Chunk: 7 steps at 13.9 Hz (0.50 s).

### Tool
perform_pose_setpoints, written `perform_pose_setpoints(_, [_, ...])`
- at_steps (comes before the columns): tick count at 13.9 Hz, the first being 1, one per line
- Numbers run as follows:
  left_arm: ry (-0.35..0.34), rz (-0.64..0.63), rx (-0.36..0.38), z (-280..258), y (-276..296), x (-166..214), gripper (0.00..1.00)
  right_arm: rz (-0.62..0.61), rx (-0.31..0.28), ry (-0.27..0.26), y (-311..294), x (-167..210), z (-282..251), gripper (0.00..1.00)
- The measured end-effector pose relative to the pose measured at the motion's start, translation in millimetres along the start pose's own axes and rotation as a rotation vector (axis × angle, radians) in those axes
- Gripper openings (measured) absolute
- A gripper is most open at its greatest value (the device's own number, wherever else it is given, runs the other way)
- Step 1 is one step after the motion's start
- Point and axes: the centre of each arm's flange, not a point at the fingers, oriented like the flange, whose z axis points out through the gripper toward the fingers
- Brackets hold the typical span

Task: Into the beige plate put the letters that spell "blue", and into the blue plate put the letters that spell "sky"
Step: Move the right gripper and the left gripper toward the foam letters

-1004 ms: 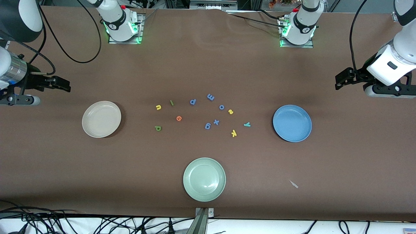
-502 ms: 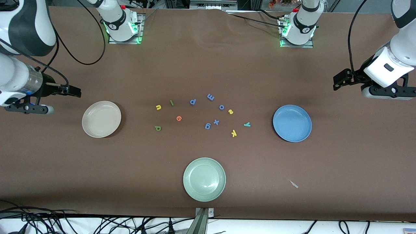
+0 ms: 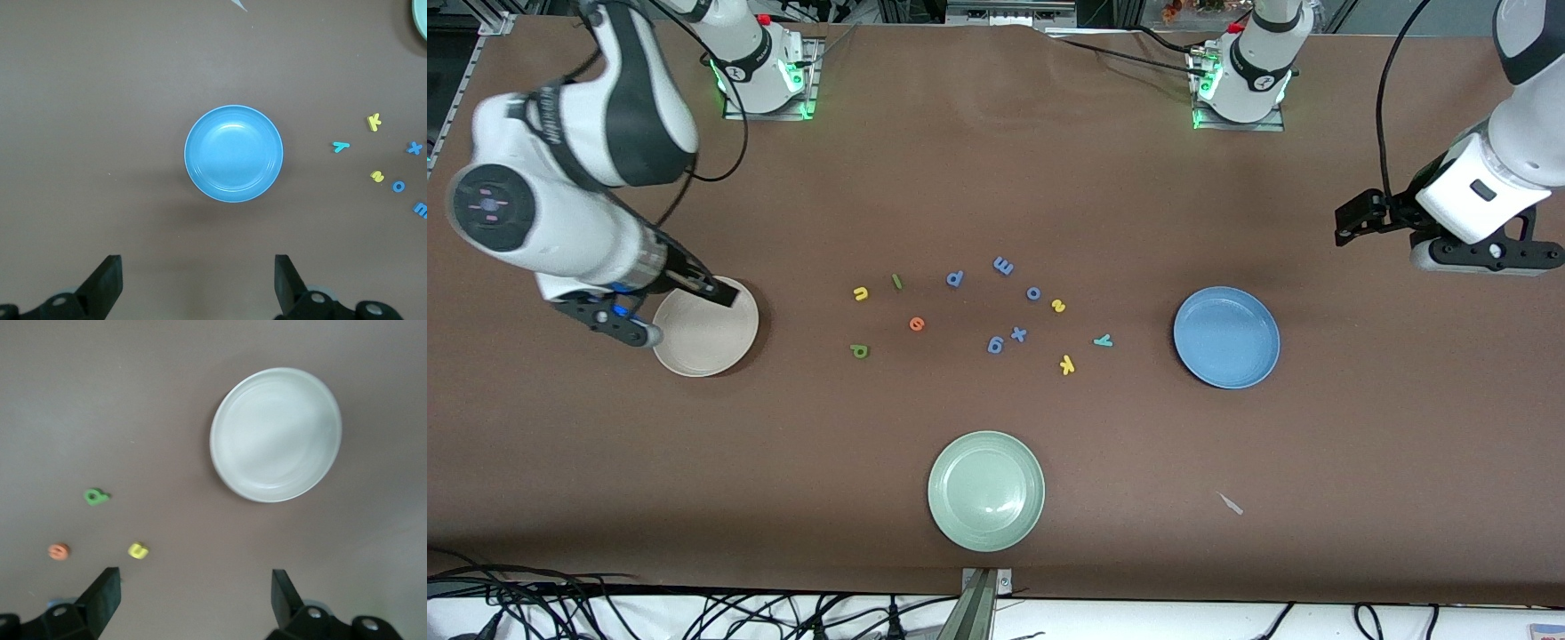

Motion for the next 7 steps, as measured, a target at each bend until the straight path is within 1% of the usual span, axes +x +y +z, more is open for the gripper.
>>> perform_pose_setpoints(2, [-0.020, 0.013, -0.005, 14.4, 7.6, 9.3, 1.00, 0.097, 0.009, 0.023, -37.6, -23.3, 26.5, 1.00])
perform_pose_setpoints(4, [-0.048, 0.000, -0.011, 33.0, 21.2, 21.3, 1.00, 0.173, 0.022, 0.041, -64.6, -47.3, 54.1, 1.00])
perform_pose_setpoints(7, [-0.132, 0.003, -0.024, 94.6, 62.1, 55.8, 1.00, 0.274, 0.052, 0.057, -79.3, -70.5, 93.2, 1.00])
